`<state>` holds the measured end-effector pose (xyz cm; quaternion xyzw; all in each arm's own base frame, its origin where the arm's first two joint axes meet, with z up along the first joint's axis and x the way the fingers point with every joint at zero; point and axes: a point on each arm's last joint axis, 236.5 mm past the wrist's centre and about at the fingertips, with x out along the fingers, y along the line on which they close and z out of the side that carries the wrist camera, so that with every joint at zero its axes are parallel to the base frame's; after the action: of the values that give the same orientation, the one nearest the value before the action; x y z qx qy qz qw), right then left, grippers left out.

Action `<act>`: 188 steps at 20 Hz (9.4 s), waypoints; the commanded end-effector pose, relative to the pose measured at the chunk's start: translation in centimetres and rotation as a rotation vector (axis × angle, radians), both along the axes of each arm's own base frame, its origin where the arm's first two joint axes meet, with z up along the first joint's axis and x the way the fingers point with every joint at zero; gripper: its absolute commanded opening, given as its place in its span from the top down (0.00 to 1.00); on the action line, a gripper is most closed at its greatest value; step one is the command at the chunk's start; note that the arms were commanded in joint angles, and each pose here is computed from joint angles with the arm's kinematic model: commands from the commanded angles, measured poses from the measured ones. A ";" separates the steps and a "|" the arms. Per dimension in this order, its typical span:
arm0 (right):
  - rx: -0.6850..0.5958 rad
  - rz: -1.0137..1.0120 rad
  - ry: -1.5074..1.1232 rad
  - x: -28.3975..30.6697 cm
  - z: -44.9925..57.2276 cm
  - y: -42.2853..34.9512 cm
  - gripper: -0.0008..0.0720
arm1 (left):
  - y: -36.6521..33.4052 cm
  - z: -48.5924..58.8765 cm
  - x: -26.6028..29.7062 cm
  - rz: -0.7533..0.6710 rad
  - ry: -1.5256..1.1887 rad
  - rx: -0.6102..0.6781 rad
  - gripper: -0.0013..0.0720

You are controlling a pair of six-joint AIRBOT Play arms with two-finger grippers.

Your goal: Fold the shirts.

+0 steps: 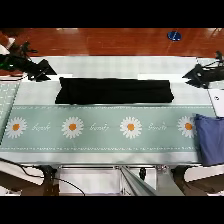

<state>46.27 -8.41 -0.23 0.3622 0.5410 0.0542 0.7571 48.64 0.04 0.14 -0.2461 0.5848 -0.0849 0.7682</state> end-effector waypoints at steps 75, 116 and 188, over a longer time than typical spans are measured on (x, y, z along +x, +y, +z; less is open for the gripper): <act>-0.052 0.134 -0.275 -20.1 12.2 14.2 0.96 | -47.9 -1.6 -14.7 -0.785 0.014 -0.267 0.96; 0.002 0.722 -0.144 -5.4 10.3 36.8 0.42 | -10.3 4.0 -19.4 0.012 -0.329 0.026 0.96; -0.416 -0.769 0.779 -43.5 7.8 -6.8 0.42 | -10.0 1.2 -19.5 0.067 -0.295 0.007 0.96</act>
<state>4.77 -16.20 9.93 0.3653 0.5830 -0.4587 0.5624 29.04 -10.01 1.27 -0.2477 0.4593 -0.0924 0.8480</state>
